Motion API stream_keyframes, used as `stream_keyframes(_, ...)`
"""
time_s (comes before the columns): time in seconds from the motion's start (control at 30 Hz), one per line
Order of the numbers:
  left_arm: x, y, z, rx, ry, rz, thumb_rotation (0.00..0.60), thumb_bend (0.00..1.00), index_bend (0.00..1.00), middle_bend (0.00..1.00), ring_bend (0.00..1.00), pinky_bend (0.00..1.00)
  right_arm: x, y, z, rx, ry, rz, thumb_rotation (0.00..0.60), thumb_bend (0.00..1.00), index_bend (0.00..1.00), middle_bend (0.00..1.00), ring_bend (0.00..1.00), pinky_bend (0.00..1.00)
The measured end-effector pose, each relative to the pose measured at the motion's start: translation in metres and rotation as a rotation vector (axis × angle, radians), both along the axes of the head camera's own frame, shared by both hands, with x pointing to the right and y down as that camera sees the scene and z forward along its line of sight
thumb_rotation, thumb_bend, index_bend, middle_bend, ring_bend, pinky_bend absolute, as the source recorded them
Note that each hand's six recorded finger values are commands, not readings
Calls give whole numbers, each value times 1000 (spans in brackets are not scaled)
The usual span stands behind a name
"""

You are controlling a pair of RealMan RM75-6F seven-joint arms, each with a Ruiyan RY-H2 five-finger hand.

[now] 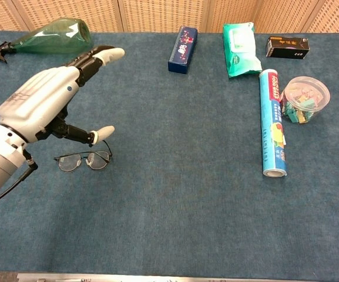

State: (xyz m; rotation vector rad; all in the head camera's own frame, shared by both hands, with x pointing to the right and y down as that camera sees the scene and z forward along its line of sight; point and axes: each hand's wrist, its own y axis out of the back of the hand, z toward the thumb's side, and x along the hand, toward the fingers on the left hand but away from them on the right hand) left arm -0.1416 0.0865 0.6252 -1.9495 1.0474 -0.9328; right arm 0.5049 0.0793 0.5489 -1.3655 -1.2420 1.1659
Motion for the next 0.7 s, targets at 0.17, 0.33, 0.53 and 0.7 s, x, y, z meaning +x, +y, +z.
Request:
stream_keyframes(0.17, 8, 3, 0, 32, -14, 19, 600, 246, 22, 0, 0, 88, 0, 0, 0, 1, -1, 1, 600, 23, 430, 400, 297, 576)
stream_keyframes(0.33, 14, 6, 1, 38, -17, 33, 600, 246, 22, 0, 0, 87, 1, 0, 0, 1, -1, 3, 600, 23, 430, 400, 297, 576)
stream_keyframes(0.53, 19, 9, 1, 34, -13, 43, 600, 246, 22, 0, 0, 87, 2, 0, -1, 0, -1, 5, 600, 23, 430, 400, 297, 576)
stream_keyframes(0.7, 21, 10, 4, 31, -18, 45, 600, 245, 22, 0, 0, 87, 3, -1, -1, 3, -1, 14, 600, 23, 430, 400, 297, 576)
